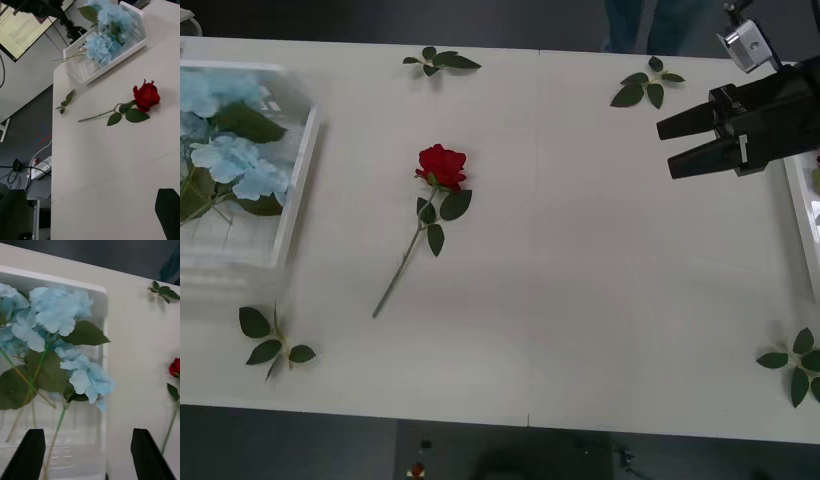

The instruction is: Put the red flowers into the right box and the blue flowers into the left box

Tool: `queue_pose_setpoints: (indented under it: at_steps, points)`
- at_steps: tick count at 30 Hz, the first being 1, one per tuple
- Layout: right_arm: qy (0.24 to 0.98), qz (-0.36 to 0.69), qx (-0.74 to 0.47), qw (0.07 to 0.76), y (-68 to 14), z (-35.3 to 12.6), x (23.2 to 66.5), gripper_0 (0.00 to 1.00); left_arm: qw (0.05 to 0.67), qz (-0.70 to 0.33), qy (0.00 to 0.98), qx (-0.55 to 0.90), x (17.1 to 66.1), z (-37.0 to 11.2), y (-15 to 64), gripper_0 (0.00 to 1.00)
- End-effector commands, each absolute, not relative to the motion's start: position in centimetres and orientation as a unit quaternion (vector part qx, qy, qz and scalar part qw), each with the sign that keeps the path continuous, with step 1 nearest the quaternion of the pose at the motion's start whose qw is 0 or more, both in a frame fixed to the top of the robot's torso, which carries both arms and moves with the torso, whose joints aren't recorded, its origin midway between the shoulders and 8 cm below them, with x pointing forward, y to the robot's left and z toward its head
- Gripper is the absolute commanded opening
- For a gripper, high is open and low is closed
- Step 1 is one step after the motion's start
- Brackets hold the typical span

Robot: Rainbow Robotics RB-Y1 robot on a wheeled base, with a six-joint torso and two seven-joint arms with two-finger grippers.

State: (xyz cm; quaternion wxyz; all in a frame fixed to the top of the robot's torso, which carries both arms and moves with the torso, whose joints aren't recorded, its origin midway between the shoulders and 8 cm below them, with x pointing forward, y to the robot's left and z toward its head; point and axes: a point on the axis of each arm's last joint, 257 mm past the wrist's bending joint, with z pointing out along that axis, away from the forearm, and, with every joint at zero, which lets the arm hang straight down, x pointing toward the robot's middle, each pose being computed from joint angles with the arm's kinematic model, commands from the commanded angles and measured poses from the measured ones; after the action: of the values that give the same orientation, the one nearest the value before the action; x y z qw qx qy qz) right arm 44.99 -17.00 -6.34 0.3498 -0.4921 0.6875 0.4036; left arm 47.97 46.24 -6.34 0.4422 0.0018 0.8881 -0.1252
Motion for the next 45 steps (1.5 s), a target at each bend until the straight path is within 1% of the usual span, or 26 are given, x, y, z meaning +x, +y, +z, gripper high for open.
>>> queue_pose_setpoints:
  at_steps: [1, 6, 10, 13, 16, 22, 25, 30, 33, 39, 45]
  points:
    - [0.653, 0.409, -0.505, 0.389, -17.1, -4.1, 43.1, 1.00, 0.438, -0.129, 0.884, 0.096, 47.3, -5.9, 43.2, 1.00]
    - [0.630, 0.413, -0.503, 0.423, -16.3, -3.4, 40.6, 1.00, 0.405, -0.213, 0.873, 0.169, 47.3, -7.4, 34.9, 1.00]
    - [0.617, 0.414, -0.503, 0.442, -15.4, -3.0, 39.1, 1.00, 0.377, -0.248, 0.876, 0.171, 48.6, -9.9, 29.2, 1.00]
    - [0.609, 0.412, -0.503, 0.454, -15.0, -2.7, 38.5, 1.00, 0.364, -0.234, 0.886, 0.167, 49.7, -11.8, 26.4, 1.00]
    - [0.602, 0.415, -0.502, 0.461, -14.4, -2.5, 37.8, 1.00, 0.357, -0.188, 0.900, 0.165, 51.2, -14.0, 23.5, 1.00]
    - [0.601, 0.413, -0.497, 0.471, -14.4, -2.2, 37.6, 1.00, 0.346, -0.139, 0.914, 0.161, 52.9, -16.4, 19.3, 1.00]
    - [0.600, 0.412, -0.496, 0.474, -14.5, -2.1, 37.5, 1.00, 0.356, -0.112, 0.911, 0.176, 53.7, -16.6, 17.8, 1.00]
    - [0.599, 0.415, -0.491, 0.477, -14.6, -1.9, 37.5, 1.00, 0.395, -0.051, 0.894, 0.206, 55.7, -17.0, 15.8, 1.00]
    - [0.598, 0.417, -0.487, 0.481, -14.4, -1.8, 37.7, 1.00, 0.413, -0.017, 0.882, 0.227, 56.7, -18.4, 14.7, 1.00]
    - [0.599, 0.416, -0.483, 0.486, -14.5, -1.7, 38.0, 1.00, 0.429, 0.004, 0.867, 0.253, 58.0, -21.5, 13.0, 1.00]
    - [0.602, 0.414, -0.477, 0.488, -14.7, -1.8, 38.4, 1.00, 0.436, 0.022, 0.859, 0.267, 58.9, -24.1, 13.0, 1.00]
